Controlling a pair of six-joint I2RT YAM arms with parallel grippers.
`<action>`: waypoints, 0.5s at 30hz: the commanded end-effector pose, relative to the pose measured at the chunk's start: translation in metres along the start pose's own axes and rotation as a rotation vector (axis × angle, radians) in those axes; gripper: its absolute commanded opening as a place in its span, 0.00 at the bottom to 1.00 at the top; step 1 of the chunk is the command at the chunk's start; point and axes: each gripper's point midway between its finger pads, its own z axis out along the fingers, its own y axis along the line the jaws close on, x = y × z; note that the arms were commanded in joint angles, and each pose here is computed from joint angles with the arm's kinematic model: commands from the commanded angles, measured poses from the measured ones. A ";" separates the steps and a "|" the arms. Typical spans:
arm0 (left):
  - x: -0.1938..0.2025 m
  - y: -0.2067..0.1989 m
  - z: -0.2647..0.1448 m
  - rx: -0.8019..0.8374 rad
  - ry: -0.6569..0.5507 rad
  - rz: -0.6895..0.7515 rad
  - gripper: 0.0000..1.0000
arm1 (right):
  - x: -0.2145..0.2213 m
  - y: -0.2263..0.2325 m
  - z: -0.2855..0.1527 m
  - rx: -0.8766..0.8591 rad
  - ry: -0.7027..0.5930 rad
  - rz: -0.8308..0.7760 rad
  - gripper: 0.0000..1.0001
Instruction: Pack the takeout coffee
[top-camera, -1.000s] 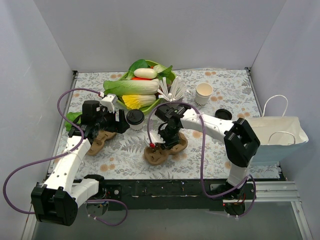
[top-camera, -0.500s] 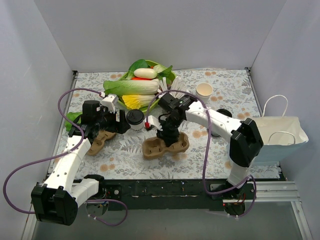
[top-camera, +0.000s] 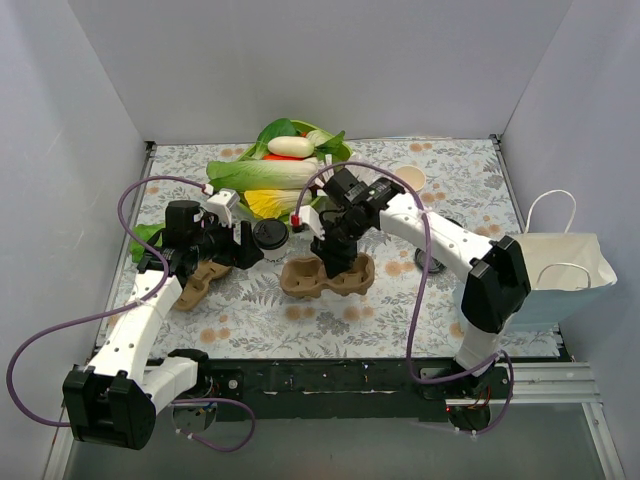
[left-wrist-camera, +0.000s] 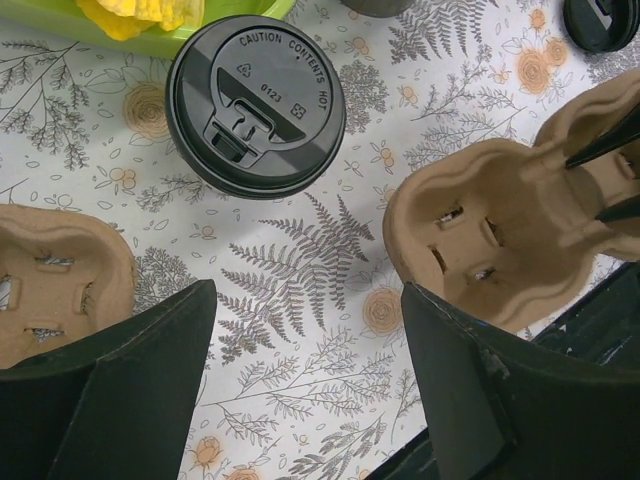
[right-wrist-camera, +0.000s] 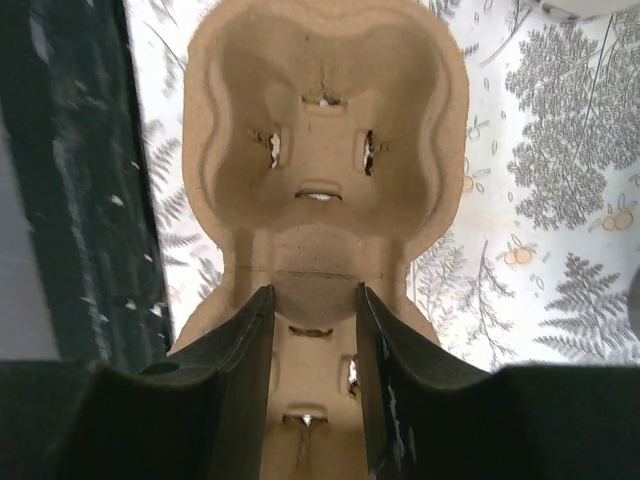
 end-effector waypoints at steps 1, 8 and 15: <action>-0.008 -0.013 -0.008 0.064 -0.037 0.056 0.74 | 0.020 0.038 0.010 0.012 0.106 -0.239 0.01; -0.008 -0.014 -0.006 0.080 -0.038 0.068 0.74 | 0.050 0.029 0.027 0.106 0.077 -0.244 0.01; -0.009 -0.017 -0.009 0.095 -0.020 0.082 0.74 | 0.035 0.034 0.011 -0.012 -0.054 -0.094 0.01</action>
